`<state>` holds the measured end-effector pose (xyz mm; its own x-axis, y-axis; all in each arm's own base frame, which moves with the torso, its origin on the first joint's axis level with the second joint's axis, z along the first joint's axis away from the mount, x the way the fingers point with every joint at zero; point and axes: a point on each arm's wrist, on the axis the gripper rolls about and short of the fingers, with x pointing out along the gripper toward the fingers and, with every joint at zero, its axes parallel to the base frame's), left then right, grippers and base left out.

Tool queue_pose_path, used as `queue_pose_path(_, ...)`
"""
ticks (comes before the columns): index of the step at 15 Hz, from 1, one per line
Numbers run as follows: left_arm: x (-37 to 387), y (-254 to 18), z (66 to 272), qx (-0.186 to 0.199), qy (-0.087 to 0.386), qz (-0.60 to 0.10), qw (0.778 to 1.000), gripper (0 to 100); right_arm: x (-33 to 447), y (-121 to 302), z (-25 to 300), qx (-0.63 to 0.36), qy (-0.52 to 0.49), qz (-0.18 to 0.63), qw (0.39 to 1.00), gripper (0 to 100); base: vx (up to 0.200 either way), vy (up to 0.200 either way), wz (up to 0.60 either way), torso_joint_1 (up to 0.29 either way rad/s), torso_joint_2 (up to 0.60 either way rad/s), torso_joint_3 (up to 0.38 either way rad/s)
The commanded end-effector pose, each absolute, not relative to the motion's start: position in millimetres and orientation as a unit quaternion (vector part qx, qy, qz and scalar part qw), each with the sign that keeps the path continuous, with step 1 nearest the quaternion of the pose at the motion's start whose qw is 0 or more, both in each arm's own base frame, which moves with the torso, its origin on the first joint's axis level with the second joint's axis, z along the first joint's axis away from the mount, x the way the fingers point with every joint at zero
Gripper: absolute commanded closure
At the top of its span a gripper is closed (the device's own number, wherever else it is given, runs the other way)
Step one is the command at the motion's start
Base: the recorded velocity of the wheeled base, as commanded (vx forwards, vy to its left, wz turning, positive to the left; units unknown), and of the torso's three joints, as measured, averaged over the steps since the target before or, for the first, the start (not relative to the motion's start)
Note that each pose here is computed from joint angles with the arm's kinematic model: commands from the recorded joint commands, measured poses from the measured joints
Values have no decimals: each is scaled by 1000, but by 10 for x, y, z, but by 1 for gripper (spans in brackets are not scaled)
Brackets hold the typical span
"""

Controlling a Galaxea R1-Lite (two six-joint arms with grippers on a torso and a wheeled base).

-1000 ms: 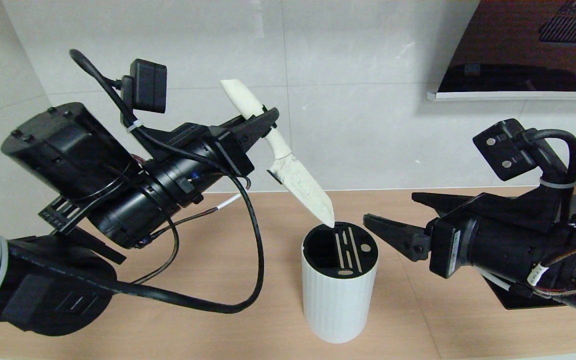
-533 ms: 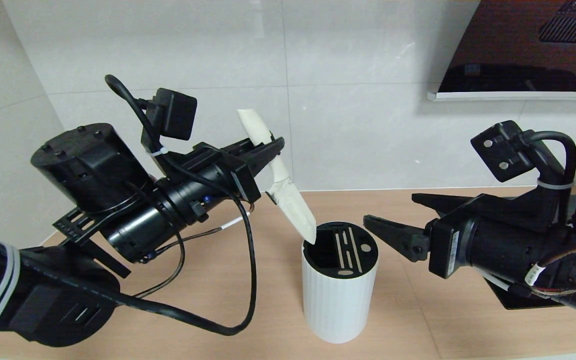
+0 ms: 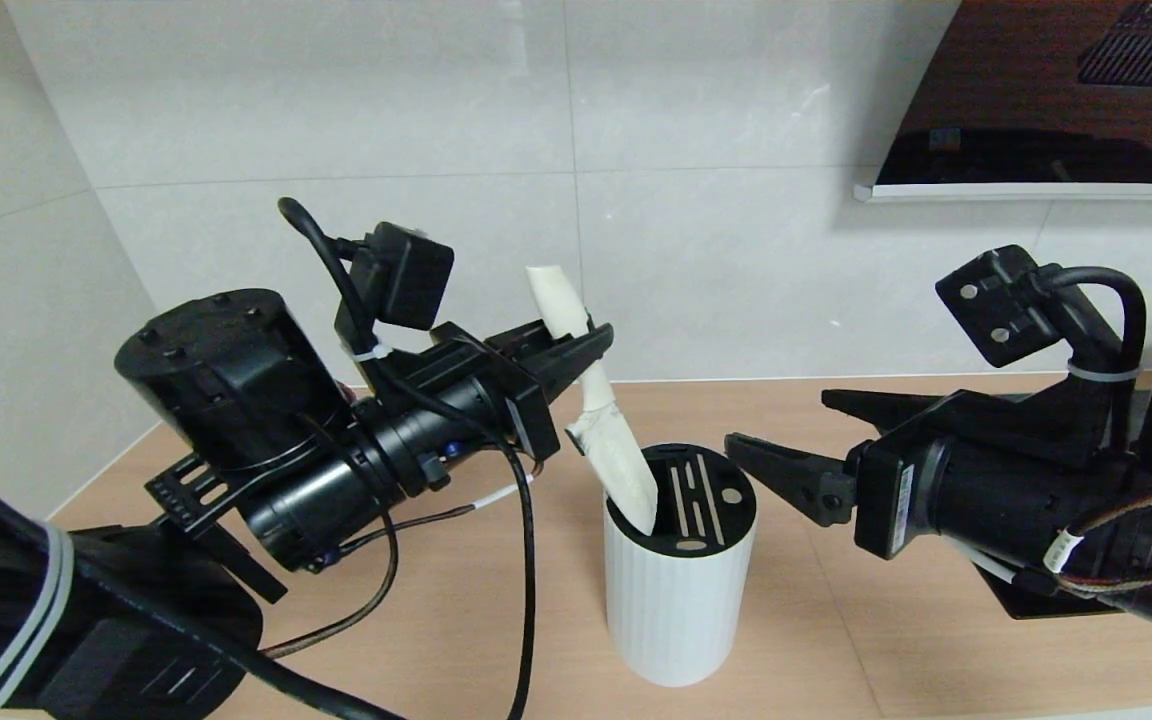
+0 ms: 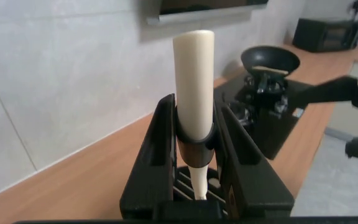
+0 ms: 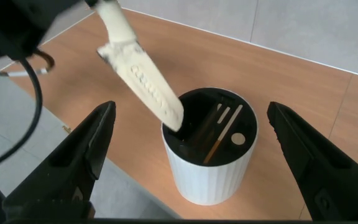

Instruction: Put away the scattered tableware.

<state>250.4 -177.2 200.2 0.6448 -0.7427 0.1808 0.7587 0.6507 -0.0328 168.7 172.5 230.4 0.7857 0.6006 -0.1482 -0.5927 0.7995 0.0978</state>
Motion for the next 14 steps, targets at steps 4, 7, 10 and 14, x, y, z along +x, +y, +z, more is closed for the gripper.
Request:
queue_pose_path(4, 2489, -1891, 1832, -42, -51, -428, 901, 100, 1686, 1730, 2297, 22, 87, 317, 944, 0, 0, 0, 0, 0, 0, 0)
queue_pose_path(7, 2540, -1963, 1707, -42, -48, -429, 901, 100, 1686, 1730, 2297, 22, 87, 317, 944, 0, 0, 0, 0, 0, 0, 0)
queue_pose_path(10, 2613, -2028, 1536, -38, -30, -425, 904, 100, 1686, 1730, 2297, 22, 87, 317, 944, 0, 0, 0, 0, 0, 0, 0)
queue_pose_path(14, 2634, -2075, 1436, -26, -20, -427, 904, 100, 1684, 1734, 2301, 23, 87, 317, 944, 0, 0, 0, 0, 0, 0, 0)
